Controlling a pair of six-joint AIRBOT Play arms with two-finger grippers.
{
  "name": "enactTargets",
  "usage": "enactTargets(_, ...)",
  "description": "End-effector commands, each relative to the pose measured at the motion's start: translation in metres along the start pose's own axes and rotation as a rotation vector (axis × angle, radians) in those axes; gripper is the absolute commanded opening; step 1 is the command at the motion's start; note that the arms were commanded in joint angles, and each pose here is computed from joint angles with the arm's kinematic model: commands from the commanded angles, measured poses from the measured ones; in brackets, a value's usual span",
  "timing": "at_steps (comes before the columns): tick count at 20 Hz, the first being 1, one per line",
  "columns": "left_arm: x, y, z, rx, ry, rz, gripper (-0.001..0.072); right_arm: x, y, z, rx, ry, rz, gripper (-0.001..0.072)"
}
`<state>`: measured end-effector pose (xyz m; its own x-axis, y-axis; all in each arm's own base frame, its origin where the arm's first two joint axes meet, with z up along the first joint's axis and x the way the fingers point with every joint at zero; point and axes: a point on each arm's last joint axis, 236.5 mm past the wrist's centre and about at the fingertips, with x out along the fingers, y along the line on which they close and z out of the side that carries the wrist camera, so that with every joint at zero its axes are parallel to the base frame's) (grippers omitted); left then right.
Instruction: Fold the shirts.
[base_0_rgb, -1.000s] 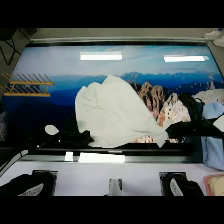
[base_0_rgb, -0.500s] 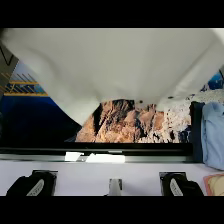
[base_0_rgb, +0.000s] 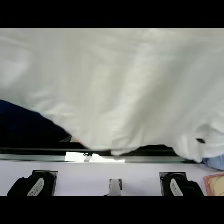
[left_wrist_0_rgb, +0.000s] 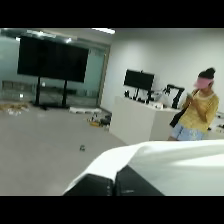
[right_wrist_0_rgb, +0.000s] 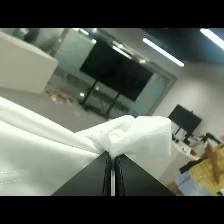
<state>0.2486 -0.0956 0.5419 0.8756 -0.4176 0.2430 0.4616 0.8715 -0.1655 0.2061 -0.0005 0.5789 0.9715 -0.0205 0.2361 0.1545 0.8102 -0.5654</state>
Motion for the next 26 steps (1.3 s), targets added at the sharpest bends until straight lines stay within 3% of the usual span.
enactTargets(1,0.026,0.042,-0.088,-0.061,0.287,0.069,0.0035,0.042,0.041,-0.069,-0.001,0.232,0.175,0.0025)
enactTargets(5,0.054,0.106,-0.235,-0.236,0.603,0.146,0.0035,0.098,0.148,-0.231,0.072,0.726,0.593,0.0025)
enactTargets(8,0.054,0.145,-0.352,-0.377,0.819,0.219,0.0036,0.142,0.22,-0.324,0.205,0.9,0.761,0.0025)
enactTargets(14,0.045,0.183,-0.485,-0.547,1.073,0.295,0.0036,0.219,0.343,-0.363,0.757,0.83,0.931,0.0025)
enactTargets(19,0.033,0.184,-0.536,-0.61,1.2,0.301,0.0037,0.194,0.427,-0.399,0.626,0.993,1.064,0.0026)
enactTargets(21,0.028,0.18,-0.543,-0.623,1.232,0.293,0.0122,0.187,0.442,-0.407,0.515,1.03,1.067,0.0026)
enactTargets(22,0.025,0.178,-0.543,-0.628,1.248,0.287,0.0256,0.186,0.443,-0.408,0.481,1.035,1.063,0.0046)
enactTargets(23,0.019,0.176,-0.54,-0.642,1.279,0.275,0.0505,0.185,0.44,-0.407,0.473,1.032,1.061,0.0214)
enactTargets(24,0.009,0.179,-0.533,-0.645,1.317,0.272,0.0616,0.179,0.432,-0.407,0.446,1.041,1.078,0.046)
enactTargets(25,-0.007,0.187,-0.525,-0.64,1.371,0.281,0.0614,0.169,0.417,-0.414,0.401,1.079,1.085,0.0548)
enactTargets(26,-0.027,0.198,-0.517,-0.644,1.434,0.307,0.0614,0.157,0.398,-0.424,0.38,1.14,1.084,0.0545)
